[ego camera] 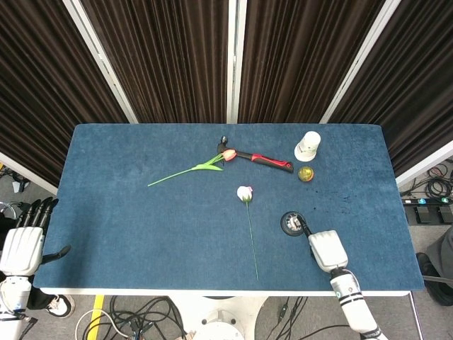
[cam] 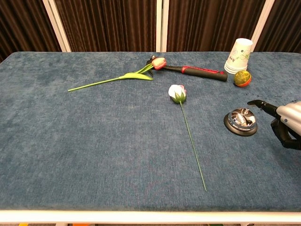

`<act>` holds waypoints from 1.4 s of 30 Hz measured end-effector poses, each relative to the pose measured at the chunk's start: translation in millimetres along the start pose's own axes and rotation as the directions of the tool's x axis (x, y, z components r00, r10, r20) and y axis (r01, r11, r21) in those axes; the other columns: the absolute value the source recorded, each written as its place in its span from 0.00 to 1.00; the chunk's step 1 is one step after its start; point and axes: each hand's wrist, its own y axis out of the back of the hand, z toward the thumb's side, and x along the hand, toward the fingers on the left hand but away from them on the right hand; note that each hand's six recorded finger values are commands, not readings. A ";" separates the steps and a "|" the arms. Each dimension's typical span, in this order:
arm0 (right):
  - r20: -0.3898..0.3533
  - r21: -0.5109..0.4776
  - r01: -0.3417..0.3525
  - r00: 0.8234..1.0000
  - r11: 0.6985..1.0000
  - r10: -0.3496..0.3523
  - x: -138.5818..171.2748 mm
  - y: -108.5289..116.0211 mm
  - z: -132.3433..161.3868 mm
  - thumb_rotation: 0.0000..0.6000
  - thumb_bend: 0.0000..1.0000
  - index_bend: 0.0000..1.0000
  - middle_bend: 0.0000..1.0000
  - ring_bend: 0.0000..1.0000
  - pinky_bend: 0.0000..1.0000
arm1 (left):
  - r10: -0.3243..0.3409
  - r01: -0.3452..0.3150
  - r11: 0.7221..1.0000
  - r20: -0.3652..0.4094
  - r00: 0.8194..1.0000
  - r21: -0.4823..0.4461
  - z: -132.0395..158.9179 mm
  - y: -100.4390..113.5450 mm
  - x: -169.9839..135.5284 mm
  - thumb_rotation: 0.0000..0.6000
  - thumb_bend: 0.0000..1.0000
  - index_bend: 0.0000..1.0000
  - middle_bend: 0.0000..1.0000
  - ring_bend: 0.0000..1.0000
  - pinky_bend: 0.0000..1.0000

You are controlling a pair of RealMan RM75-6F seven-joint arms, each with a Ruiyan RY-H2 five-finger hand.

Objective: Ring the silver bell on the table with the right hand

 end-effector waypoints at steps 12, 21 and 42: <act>0.007 0.014 -0.011 1.000 1.000 0.010 -0.9 -2.5 1.6 1.00 1.00 0.00 0.86 0.76 0.69 | 0.001 -0.001 1.000 -0.001 1.000 -0.005 -1.2 0.1 0.2 1.00 0.11 0.08 0.05 0.00 0.14; 0.010 0.035 -0.034 0.999 0.999 0.034 -1.3 -7.6 0.8 1.00 1.00 0.00 0.86 0.76 0.69 | 0.005 -0.005 1.000 -0.003 1.000 -0.007 -1.8 1.6 -0.2 1.00 0.11 0.08 0.05 0.00 0.14; 0.112 -0.138 0.371 0.927 0.919 -0.357 34.7 84.1 -46.4 1.00 0.84 0.01 0.57 0.44 0.49 | 0.003 -0.003 1.000 0.010 1.000 -0.006 4.6 0.4 -0.6 1.00 0.11 0.08 0.05 0.00 0.14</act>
